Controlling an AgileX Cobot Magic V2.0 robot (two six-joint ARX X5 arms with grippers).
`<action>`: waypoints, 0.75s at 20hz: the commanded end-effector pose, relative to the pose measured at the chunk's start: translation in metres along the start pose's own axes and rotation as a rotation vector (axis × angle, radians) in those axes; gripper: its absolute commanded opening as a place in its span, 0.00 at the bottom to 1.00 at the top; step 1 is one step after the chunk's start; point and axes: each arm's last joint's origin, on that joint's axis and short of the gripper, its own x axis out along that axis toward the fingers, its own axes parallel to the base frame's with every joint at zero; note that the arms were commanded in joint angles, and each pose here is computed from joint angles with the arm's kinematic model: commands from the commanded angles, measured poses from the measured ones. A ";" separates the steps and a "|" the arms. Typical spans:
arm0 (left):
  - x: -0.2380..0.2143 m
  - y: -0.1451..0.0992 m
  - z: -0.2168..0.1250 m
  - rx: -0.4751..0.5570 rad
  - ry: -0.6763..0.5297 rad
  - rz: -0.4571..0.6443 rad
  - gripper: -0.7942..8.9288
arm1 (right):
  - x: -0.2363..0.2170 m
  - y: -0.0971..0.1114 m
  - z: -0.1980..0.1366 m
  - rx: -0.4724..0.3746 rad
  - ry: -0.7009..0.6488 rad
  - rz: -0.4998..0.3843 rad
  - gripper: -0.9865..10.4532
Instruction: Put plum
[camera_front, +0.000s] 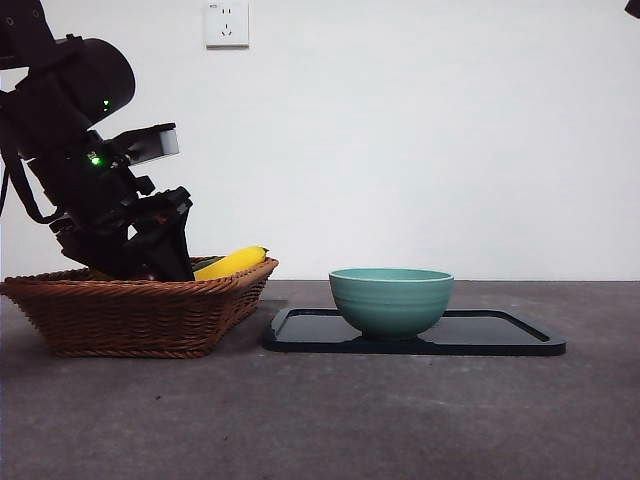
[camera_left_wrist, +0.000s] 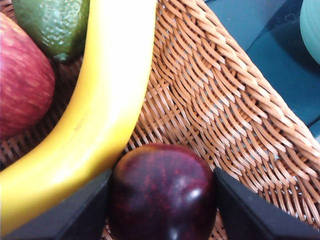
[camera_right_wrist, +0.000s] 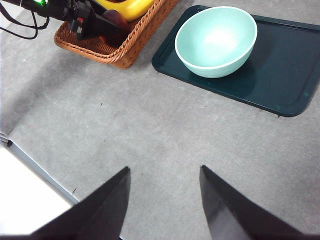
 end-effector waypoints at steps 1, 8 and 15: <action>0.002 0.000 0.003 -0.012 0.000 -0.003 0.44 | -0.001 0.001 0.003 -0.006 -0.013 0.002 0.28; -0.044 -0.007 0.027 0.003 -0.121 0.020 0.44 | -0.001 0.001 0.003 -0.007 -0.015 0.003 0.28; -0.126 -0.036 0.032 0.007 -0.241 -0.148 0.43 | -0.001 0.001 0.004 -0.010 -0.020 0.004 0.28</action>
